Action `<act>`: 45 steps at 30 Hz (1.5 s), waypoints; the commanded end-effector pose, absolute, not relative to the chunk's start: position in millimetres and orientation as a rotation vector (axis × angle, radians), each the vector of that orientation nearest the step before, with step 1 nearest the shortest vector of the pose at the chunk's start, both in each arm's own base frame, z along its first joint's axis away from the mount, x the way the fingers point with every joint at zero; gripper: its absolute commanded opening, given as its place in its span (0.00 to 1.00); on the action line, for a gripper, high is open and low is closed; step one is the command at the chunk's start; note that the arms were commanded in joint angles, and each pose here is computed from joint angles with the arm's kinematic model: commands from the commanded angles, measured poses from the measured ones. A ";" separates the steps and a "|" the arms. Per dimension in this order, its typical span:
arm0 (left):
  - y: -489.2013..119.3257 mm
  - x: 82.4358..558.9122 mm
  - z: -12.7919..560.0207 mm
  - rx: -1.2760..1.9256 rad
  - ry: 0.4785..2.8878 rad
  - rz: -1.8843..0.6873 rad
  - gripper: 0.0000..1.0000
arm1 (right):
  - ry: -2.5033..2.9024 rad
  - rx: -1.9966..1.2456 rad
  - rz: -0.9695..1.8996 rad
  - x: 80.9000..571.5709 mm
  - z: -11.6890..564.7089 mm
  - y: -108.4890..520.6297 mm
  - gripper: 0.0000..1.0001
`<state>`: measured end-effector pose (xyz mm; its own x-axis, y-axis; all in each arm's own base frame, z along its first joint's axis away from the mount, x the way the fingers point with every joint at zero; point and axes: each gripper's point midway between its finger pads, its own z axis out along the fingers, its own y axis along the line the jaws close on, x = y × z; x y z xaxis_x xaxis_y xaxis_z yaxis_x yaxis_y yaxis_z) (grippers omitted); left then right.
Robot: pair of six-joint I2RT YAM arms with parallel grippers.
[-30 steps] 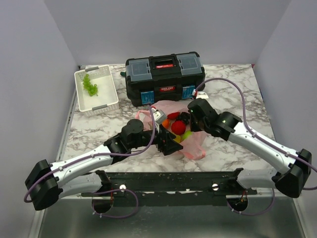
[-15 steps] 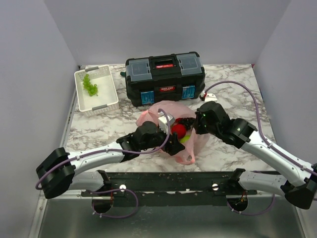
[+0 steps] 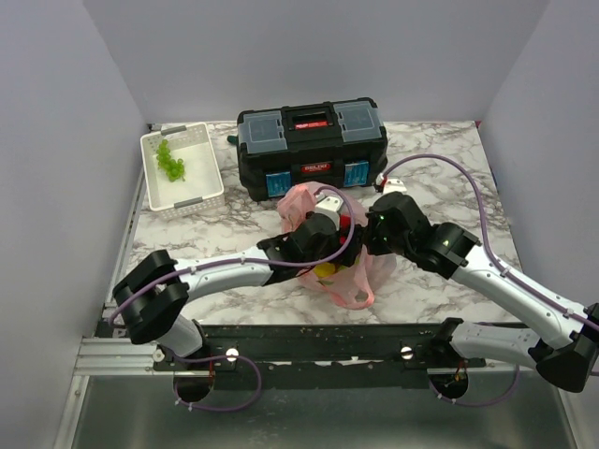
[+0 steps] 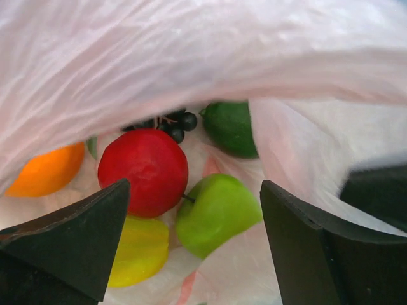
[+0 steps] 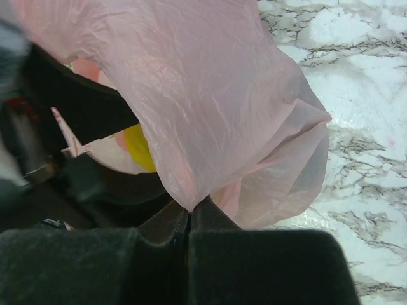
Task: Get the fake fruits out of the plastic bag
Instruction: Take out the fake fruit from the plastic bag.
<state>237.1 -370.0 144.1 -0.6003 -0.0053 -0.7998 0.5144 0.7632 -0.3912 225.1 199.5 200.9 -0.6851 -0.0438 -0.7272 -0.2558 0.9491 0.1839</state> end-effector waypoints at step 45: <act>-341.0 159.9 220.4 0.826 1.879 -1.083 0.32 | 2.236 -0.082 0.207 230.3 192.8 164.4 0.01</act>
<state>181.8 -356.5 195.9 -0.5257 0.1343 -0.8400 0.7597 0.5183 -0.3926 220.1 175.5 178.4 -0.6813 -0.0324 -0.7312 -0.1918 0.9720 0.1356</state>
